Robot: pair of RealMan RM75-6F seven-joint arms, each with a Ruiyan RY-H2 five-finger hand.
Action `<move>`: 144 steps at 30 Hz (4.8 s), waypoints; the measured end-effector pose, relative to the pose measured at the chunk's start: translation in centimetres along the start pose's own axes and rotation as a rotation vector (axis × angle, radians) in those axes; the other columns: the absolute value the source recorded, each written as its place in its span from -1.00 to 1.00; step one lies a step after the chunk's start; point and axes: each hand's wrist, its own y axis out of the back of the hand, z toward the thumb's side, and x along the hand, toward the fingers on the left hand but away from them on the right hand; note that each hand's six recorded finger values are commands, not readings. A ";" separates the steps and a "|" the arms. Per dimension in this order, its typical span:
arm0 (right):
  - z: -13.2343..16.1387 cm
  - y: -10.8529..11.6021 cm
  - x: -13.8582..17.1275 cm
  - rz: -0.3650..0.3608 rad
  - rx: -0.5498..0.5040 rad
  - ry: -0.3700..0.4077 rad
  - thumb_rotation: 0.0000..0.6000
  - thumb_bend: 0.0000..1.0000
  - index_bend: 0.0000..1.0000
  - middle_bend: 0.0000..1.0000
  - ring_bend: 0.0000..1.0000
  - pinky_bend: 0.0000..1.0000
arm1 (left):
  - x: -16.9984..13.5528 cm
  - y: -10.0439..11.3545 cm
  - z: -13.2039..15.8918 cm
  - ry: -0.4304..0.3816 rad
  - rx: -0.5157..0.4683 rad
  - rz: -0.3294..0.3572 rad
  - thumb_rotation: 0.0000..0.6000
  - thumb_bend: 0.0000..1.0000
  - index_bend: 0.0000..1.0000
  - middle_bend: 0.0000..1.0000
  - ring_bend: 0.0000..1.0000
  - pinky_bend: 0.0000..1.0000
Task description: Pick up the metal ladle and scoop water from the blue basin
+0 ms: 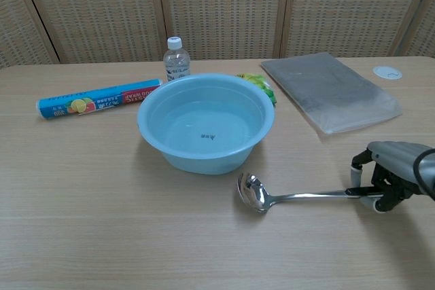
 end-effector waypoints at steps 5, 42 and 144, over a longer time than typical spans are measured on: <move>-1.3 1.8 0.4 -0.037 0.001 0.049 1.00 0.53 0.65 0.87 0.82 1.00 | 0.0 0.0 0.0 -0.003 -0.001 0.000 1.00 -1.00 -1.00 -1.00 -1.00 -1.00; -4.9 20.9 -0.8 -0.242 0.037 0.120 1.00 0.57 0.67 0.87 0.82 1.00 | 0.3 0.3 -0.4 0.021 -0.016 0.006 1.00 -1.00 -1.00 -1.00 -1.00 -1.00; 11.1 18.4 -8.2 -0.115 0.257 -0.005 1.00 0.64 0.70 0.90 0.83 1.00 | 2.4 -0.7 -2.0 0.073 -0.043 -0.076 1.00 -1.00 -1.00 -1.00 -1.00 -1.00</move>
